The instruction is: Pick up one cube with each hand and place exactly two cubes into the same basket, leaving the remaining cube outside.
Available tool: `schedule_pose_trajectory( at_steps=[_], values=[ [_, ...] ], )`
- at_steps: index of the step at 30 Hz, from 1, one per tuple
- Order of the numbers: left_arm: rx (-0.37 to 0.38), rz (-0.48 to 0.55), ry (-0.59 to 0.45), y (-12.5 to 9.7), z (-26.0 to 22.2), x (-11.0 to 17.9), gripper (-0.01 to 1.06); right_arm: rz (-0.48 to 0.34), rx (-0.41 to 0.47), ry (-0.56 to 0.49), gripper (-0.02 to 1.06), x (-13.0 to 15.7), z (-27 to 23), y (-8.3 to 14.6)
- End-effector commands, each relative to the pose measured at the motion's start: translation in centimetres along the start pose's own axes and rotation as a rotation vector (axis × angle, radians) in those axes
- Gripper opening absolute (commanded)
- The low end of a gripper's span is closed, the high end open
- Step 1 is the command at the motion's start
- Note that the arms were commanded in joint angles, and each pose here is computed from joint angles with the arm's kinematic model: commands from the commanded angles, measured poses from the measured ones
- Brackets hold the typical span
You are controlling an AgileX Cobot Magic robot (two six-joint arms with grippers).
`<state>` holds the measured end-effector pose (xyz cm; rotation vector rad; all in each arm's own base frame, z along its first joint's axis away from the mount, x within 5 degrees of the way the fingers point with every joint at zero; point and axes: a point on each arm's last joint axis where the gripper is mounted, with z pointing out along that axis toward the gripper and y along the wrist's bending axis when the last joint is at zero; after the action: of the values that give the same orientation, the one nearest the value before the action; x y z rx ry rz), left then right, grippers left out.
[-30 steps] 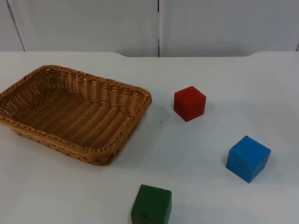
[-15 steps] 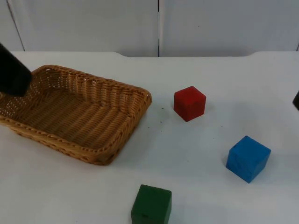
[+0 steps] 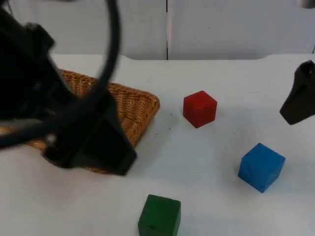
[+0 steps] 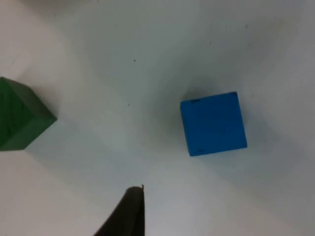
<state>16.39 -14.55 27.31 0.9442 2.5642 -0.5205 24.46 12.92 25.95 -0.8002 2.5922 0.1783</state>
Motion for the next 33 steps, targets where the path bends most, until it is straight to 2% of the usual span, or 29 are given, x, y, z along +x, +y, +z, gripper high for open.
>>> schedule_pose_trajectory(
  at_steps=[1,10,16,27,33],
  values=[
    [0.005,0.015,0.017,-0.6,1.2,-0.4,1.05,-0.003,0.004,-0.032,1.05,-0.4,-0.2,0.1],
    [0.018,0.037,0.113,-1.9,6.0,-0.9,1.05,-0.002,0.002,0.000,1.05,-0.6,1.3,0.0],
    [-0.019,-0.019,0.135,-1.2,8.5,-1.2,1.05,0.003,-0.002,0.039,1.05,-0.7,3.4,-0.1],
    [-0.063,-0.158,0.105,-0.4,11.4,-1.7,1.05,0.011,0.007,0.017,1.05,-1.3,6.2,-0.4],
    [-0.080,-0.204,0.163,0.1,13.4,-1.2,1.03,0.011,0.010,0.016,1.05,-1.4,7.3,-0.5]
  ],
)
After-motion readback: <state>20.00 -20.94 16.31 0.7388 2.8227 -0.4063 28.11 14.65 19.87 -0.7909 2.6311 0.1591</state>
